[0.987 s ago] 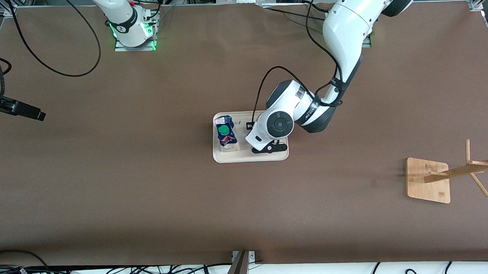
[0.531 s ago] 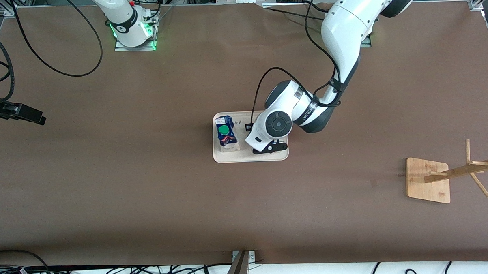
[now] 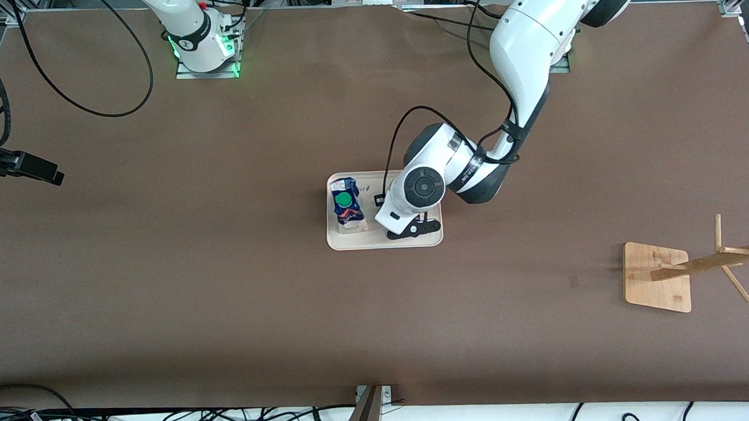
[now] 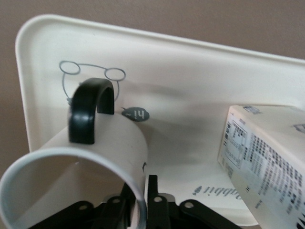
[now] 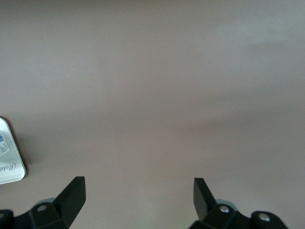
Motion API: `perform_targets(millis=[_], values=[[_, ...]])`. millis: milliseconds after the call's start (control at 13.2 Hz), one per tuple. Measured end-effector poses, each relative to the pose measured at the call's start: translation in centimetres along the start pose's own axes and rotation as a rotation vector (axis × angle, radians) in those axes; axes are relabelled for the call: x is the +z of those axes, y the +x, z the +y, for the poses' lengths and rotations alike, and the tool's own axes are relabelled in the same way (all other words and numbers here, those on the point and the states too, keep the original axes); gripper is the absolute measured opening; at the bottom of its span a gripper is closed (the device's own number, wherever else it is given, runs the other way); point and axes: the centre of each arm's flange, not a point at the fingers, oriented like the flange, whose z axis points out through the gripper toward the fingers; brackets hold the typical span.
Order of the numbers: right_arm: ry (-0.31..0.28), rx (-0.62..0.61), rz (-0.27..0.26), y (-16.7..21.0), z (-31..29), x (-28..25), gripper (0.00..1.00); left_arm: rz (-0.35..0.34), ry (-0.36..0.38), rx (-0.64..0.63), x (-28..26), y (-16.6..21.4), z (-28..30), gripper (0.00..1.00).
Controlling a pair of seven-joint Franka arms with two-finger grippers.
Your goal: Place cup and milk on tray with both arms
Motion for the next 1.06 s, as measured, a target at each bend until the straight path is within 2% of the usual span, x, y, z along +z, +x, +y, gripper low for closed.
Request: perform_targets(millis=[531, 607, 835, 1062], values=[[0.002, -0.002, 0.004, 0.0, -0.2, -0.1, 1.00, 0.014, -0.010, -0.028, -1.7, 1.5, -1.2, 0.93], [0.002, -0.002, 0.009, 0.0, -0.2, -0.1, 1.00, 0.004, -0.001, -0.036, -3.0, 1.7, -1.8, 1.00], [0.006, -0.027, 0.029, 0.3, -0.1, -0.3, 1.00, -0.016, 0.020, -0.075, -10.4, 2.1, -5.3, 1.00], [0.008, -0.069, 0.041, 0.5, 0.5, -0.3, 1.00, 0.025, 0.002, -0.096, -18.7, 0.7, -8.2, 1.00]])
